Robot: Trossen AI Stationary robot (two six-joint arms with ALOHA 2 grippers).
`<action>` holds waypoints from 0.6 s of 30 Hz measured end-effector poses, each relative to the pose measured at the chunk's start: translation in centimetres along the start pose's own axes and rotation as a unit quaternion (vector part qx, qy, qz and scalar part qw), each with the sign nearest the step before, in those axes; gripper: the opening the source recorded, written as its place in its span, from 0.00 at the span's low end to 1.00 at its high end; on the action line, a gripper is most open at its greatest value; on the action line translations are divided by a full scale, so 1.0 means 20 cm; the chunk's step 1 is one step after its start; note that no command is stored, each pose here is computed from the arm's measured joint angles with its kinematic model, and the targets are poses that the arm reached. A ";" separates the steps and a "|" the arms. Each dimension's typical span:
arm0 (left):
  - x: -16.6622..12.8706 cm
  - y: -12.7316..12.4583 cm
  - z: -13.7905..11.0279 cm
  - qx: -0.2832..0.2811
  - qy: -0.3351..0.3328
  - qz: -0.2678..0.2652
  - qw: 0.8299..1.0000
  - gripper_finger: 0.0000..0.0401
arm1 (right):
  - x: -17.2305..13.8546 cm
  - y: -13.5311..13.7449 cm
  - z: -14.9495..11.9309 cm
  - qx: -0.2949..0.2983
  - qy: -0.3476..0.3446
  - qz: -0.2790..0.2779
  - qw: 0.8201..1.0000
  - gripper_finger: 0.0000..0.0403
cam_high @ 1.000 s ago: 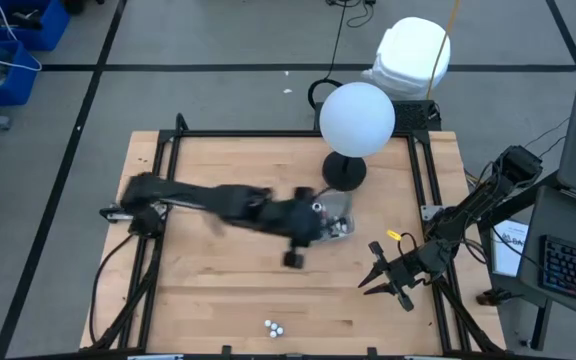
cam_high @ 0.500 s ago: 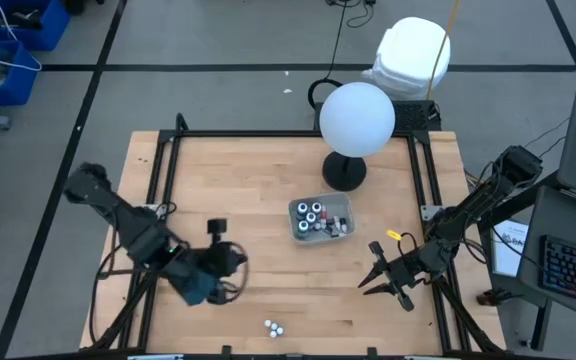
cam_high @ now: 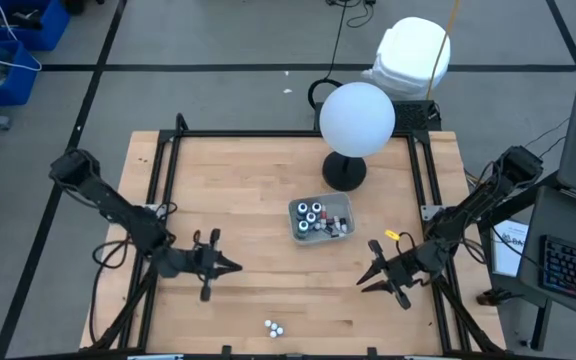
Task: Pick & Place food coloring
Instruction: Put the red food coloring bottle into the gray bin
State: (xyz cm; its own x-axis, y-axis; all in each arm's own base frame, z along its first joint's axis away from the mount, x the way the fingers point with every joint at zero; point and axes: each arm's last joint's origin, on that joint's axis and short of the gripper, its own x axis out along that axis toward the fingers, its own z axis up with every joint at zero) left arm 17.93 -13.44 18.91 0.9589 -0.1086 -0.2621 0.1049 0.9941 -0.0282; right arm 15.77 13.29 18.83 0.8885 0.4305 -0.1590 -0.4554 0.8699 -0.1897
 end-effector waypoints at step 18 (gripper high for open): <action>-0.10 0.16 -0.22 0.014 -0.082 0.075 0.994 0.01 | 0.05 -0.01 -0.07 -0.003 0.037 -0.014 0.999 0.07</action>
State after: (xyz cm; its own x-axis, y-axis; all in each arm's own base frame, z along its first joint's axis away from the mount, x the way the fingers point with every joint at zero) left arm 15.17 -10.06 15.15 0.9942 0.0401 -0.1000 -0.0376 0.9989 0.0273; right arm 16.62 13.26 17.41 0.8947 0.3866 -0.2239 -0.4305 0.8799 -0.2009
